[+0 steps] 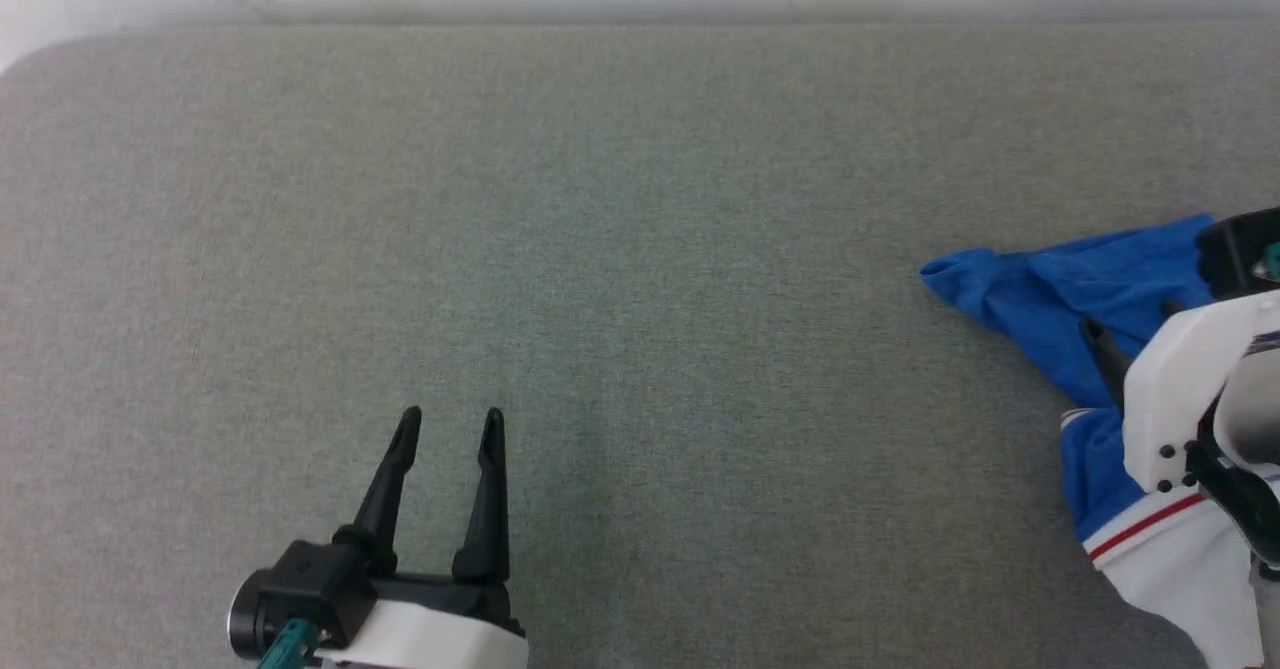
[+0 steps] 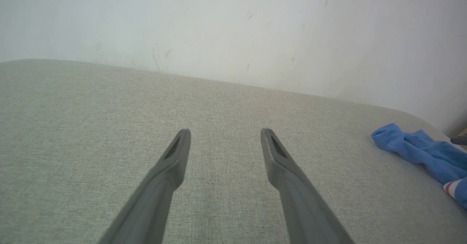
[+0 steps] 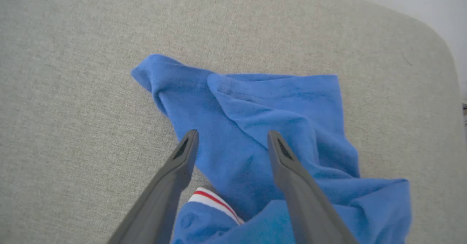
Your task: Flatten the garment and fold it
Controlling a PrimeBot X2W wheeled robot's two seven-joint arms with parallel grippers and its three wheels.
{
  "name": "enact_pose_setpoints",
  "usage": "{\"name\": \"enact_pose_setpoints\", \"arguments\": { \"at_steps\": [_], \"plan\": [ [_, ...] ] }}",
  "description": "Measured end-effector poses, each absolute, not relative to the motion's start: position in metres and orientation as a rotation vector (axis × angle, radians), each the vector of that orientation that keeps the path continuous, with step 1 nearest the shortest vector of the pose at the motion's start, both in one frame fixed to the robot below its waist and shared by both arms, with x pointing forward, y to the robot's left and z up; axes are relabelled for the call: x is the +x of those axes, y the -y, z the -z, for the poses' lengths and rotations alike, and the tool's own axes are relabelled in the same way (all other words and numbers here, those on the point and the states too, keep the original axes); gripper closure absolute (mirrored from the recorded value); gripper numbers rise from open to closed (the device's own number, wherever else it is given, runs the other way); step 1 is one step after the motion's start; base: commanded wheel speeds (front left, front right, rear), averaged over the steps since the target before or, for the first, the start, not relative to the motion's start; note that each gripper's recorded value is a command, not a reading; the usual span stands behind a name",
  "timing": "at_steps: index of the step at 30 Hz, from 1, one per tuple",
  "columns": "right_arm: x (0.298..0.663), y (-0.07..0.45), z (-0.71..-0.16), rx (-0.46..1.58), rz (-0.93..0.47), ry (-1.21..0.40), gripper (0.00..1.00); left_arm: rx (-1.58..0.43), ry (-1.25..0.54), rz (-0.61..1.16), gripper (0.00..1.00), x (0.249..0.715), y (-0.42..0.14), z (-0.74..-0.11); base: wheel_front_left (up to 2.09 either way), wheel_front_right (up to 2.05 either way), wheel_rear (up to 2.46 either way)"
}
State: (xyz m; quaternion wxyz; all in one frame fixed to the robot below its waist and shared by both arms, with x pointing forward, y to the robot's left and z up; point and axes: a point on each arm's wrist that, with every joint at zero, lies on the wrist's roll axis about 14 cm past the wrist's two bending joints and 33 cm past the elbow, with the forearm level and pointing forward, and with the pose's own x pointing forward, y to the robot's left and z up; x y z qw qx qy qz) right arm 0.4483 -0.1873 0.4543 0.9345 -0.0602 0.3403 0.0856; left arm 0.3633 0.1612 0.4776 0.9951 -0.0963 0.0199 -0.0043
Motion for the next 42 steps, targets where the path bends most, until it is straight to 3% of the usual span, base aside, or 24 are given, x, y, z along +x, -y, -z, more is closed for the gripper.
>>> {"name": "enact_pose_setpoints", "arguments": {
  "at_steps": [8,9,10,11,18,24,28,31,35,36,37,38,42],
  "plan": [
    [0.439,0.176,-0.381,-0.173,-0.245,-0.974,0.0,-0.196,-0.068,-0.011,0.0,0.373,-0.166,-0.465,0.0,0.0,0.0],
    [0.44,0.177,-0.379,-0.173,-0.244,-0.982,0.08,-0.194,-0.069,-0.015,0.0,0.373,-0.167,-0.464,0.0,0.0,0.0],
    [0.443,0.177,-0.378,-0.169,-0.24,-0.982,0.79,-0.194,-0.071,-0.017,0.0,0.373,-0.167,-0.463,0.0,0.0,0.0],
    [0.445,0.177,-0.376,-0.168,-0.238,-0.98,1.0,-0.193,-0.074,-0.021,0.0,0.372,-0.169,-0.462,0.0,0.0,0.0],
    [0.464,0.162,-0.401,-0.128,-0.263,-0.83,1.0,-0.187,-0.073,-0.042,0.0,0.365,-0.175,-0.464,0.0,0.0,0.0],
    [0.496,0.105,-0.508,-0.098,-0.401,-0.489,1.0,-0.192,-0.026,-0.038,0.0,0.356,-0.174,-0.48,0.0,0.0,0.0],
    [0.494,0.049,-0.576,-0.104,-0.547,-0.299,1.0,-0.195,0.007,-0.034,0.0,0.35,-0.173,-0.491,0.0,0.0,0.0],
    [0.472,-0.001,-0.579,-0.097,-0.689,-0.295,1.0,-0.196,0.019,-0.04,0.0,0.345,-0.175,-0.495,0.0,0.0,0.0],
    [0.432,-0.055,-0.531,-0.064,-0.857,-0.439,1.0,-0.197,0.003,-0.059,0.0,0.339,-0.179,-0.49,0.0,0.0,0.0],
    [0.423,-0.061,-0.516,-0.047,-0.876,-0.485,0.89,-0.196,0.0,-0.061,0.0,0.338,-0.179,-0.489,0.0,0.0,0.0],
    [0.416,-0.066,-0.501,-0.036,-0.889,-0.526,0.37,-0.196,-0.003,-0.064,0.0,0.338,-0.18,-0.488,0.0,0.0,0.0],
    [0.409,-0.068,-0.486,-0.041,-0.897,-0.566,0.0,-0.197,-0.007,-0.067,0.0,0.337,-0.18,-0.487,0.0,0.0,0.0],
    [0.401,-0.073,-0.463,-0.031,-0.904,-0.609,0.0,-0.2,-0.018,-0.077,0.0,0.335,-0.182,-0.484,0.0,0.0,0.0]
  ]
}}
